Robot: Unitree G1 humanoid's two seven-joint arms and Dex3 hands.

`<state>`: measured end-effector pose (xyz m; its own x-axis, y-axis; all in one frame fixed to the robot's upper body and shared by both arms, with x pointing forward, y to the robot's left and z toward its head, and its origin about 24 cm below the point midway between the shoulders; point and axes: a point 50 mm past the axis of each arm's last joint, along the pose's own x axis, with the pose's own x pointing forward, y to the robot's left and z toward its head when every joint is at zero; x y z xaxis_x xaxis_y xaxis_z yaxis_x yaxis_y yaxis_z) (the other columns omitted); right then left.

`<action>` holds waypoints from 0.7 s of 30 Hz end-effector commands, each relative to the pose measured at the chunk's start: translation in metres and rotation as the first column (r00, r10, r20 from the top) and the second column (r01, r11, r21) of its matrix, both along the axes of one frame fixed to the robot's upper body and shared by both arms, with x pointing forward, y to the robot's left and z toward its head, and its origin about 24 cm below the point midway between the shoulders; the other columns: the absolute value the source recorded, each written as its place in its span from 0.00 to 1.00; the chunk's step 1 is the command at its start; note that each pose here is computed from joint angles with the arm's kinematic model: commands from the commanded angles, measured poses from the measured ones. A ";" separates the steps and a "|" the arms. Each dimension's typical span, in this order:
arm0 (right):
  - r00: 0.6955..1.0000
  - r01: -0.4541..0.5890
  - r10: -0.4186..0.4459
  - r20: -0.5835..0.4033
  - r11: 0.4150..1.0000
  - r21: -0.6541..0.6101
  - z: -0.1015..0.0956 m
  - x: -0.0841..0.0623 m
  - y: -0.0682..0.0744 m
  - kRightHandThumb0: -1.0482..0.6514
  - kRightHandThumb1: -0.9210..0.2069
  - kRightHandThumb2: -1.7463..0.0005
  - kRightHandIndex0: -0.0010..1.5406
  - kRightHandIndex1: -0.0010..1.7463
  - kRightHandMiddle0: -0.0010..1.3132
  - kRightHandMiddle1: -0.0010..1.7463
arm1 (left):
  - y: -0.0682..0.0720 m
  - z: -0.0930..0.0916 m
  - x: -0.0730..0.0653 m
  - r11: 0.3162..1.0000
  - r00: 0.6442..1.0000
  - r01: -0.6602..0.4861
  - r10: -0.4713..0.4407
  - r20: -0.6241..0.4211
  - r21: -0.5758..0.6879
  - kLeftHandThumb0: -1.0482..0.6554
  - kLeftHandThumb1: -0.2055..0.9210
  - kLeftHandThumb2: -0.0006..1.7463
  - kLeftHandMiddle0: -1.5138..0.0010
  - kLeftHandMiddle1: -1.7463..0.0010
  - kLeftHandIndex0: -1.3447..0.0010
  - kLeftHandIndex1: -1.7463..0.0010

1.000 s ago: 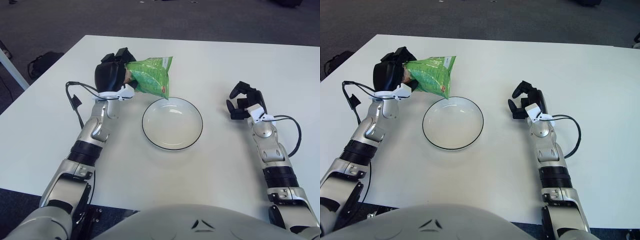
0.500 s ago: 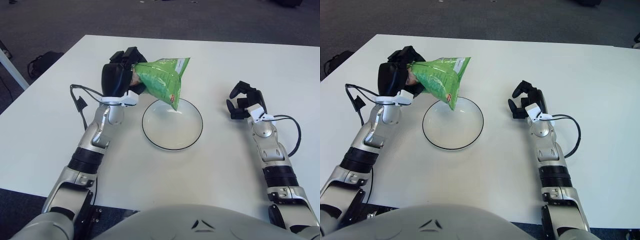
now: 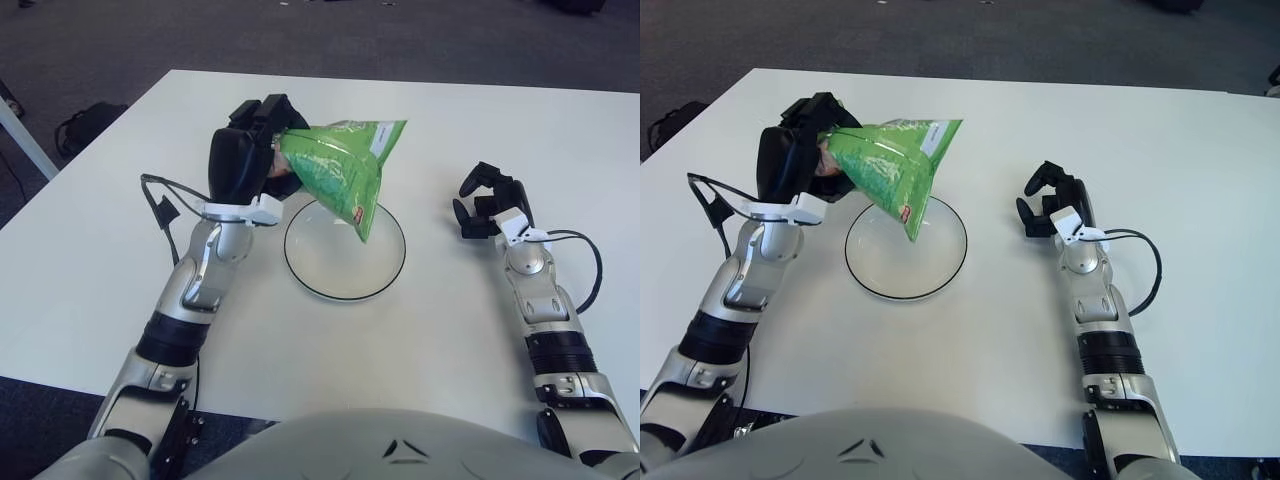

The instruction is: Put the snack into the plate.

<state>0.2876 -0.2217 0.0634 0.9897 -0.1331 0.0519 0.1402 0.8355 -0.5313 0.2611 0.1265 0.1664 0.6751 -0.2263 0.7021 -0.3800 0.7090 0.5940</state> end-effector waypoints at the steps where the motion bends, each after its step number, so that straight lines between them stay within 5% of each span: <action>1: 0.985 0.017 -0.017 -0.170 1.000 -0.002 -0.037 -0.016 -0.002 0.31 0.62 0.18 0.86 1.00 0.53 1.00 | -0.008 -0.002 -0.006 0.999 0.999 0.042 -0.042 -0.005 0.023 0.61 0.12 1.00 0.40 0.02 0.50 0.00; 21: 0.983 0.005 -0.006 -0.183 1.000 -0.003 -0.039 -0.016 0.000 0.31 0.62 0.18 0.86 1.00 0.53 1.00 | -0.033 -0.032 -0.019 0.961 0.972 0.212 -0.188 -0.141 0.176 0.62 0.12 1.00 0.39 0.03 0.50 0.00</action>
<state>0.2875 -0.2201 0.0632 0.9898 -0.1271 0.0642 0.1415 0.8279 -0.5427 0.2453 0.0966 0.1435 0.6817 -0.4236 0.5966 -0.2061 0.6711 0.7121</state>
